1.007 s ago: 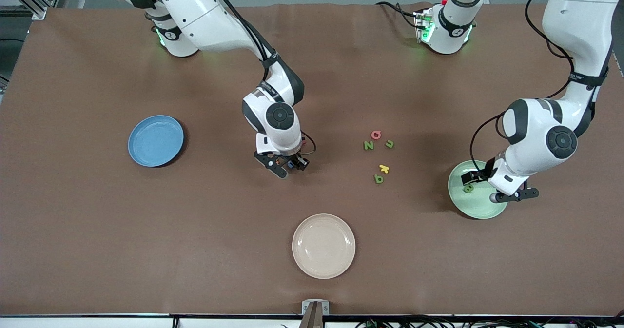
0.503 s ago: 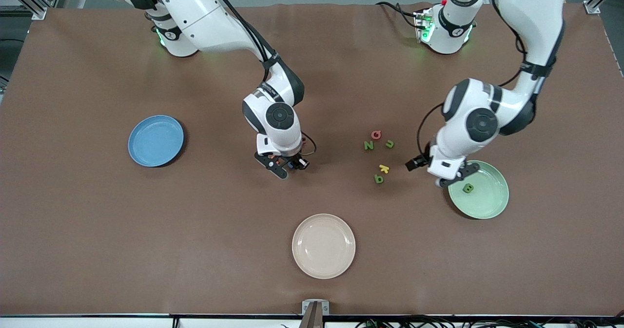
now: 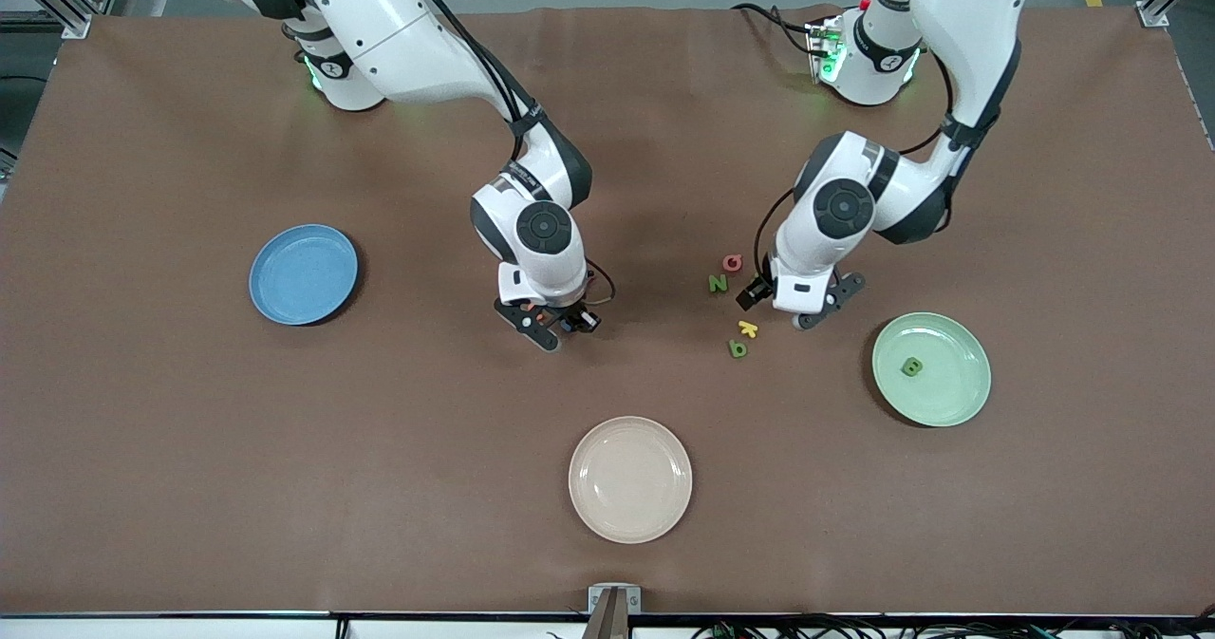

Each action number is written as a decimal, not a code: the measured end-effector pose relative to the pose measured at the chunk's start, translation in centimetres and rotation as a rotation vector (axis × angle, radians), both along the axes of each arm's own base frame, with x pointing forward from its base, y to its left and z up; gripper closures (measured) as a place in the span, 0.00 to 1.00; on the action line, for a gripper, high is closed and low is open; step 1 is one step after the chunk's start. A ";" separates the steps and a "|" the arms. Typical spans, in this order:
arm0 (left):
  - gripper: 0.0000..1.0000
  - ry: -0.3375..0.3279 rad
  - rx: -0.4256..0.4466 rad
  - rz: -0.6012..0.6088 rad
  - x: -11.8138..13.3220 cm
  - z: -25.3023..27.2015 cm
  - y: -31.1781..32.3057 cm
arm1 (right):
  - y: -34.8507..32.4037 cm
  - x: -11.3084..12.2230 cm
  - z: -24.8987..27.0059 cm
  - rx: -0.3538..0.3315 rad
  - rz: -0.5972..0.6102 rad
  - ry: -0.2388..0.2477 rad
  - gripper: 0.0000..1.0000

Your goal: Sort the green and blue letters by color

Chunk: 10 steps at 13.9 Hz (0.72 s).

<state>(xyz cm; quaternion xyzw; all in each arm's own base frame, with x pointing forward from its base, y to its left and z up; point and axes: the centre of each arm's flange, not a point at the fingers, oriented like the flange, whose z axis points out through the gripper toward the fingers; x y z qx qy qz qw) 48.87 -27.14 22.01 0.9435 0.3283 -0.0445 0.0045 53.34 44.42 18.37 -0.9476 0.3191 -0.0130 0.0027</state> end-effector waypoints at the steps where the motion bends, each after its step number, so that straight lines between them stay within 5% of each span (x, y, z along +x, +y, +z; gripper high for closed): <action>1: 0.11 0.001 0.008 0.015 -0.6 -0.6 -0.2 | -0.8 0.7 0.5 -0.015 0.020 0.011 0.73; 6: 0.16 0.003 0.061 0.090 -1.2 -2.2 -0.2 | -12.0 6.0 8.5 -0.048 0.207 0.065 0.73; 10: 0.24 0.020 0.073 0.111 -1.5 -3.3 0.1 | -23.9 5.6 11.7 -0.041 0.360 0.099 0.73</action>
